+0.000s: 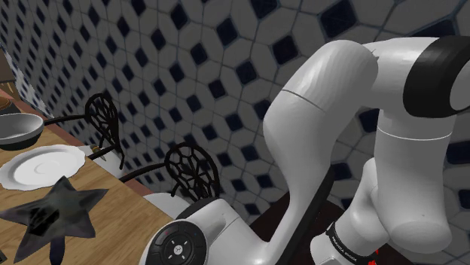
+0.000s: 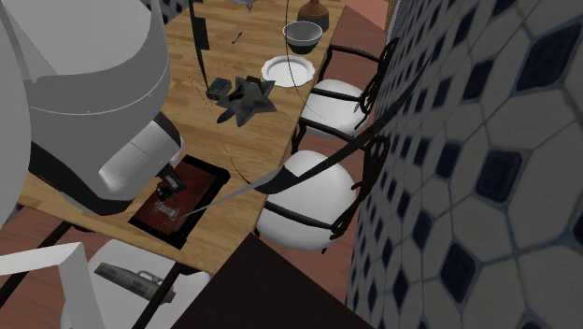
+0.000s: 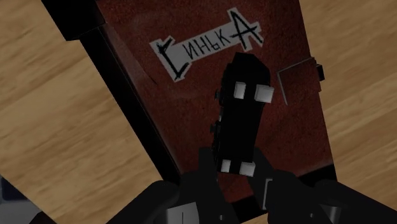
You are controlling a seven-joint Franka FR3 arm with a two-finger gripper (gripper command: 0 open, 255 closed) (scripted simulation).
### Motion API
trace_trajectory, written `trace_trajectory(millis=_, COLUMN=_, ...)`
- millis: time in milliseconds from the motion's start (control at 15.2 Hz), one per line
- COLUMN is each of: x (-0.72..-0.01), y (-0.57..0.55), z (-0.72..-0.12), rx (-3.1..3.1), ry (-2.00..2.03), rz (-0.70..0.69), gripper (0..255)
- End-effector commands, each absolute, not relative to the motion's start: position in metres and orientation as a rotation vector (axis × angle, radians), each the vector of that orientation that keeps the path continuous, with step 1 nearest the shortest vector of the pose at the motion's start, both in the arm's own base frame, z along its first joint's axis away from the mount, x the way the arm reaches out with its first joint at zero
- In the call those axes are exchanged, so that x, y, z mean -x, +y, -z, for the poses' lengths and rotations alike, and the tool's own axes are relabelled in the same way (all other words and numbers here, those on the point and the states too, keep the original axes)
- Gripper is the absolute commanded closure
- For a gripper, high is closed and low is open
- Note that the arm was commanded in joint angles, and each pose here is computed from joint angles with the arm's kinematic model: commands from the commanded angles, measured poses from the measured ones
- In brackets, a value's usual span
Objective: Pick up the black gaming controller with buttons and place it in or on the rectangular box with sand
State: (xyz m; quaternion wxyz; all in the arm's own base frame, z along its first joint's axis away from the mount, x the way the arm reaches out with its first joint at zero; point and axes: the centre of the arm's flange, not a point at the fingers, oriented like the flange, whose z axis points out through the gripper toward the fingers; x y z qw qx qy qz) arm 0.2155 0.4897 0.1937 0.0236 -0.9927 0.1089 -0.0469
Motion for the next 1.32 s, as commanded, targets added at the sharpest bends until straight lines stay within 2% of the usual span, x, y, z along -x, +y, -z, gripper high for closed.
trace_trajectory(millis=0, x=-0.216, y=0.490, z=-0.193, rx=3.072, ry=0.337, rz=0.145, gripper=255)
trace_trajectory(millis=264, x=-0.216, y=0.490, z=-0.193, rx=3.072, ry=0.337, rz=0.145, gripper=255)
trace_trajectory(millis=330, x=-0.216, y=0.490, z=-0.193, rx=3.072, ry=0.337, rz=0.145, gripper=0)
trace_trajectory(millis=660, x=-0.216, y=0.490, z=-0.193, rx=3.072, ry=0.337, rz=0.145, gripper=0)
trace_trajectory(millis=924, x=-0.211, y=0.488, z=-0.243, rx=3.072, ry=0.337, rz=0.145, gripper=0)
trace_trajectory(millis=1254, x=-0.211, y=0.488, z=-0.243, rx=3.072, ry=0.337, rz=0.145, gripper=0)
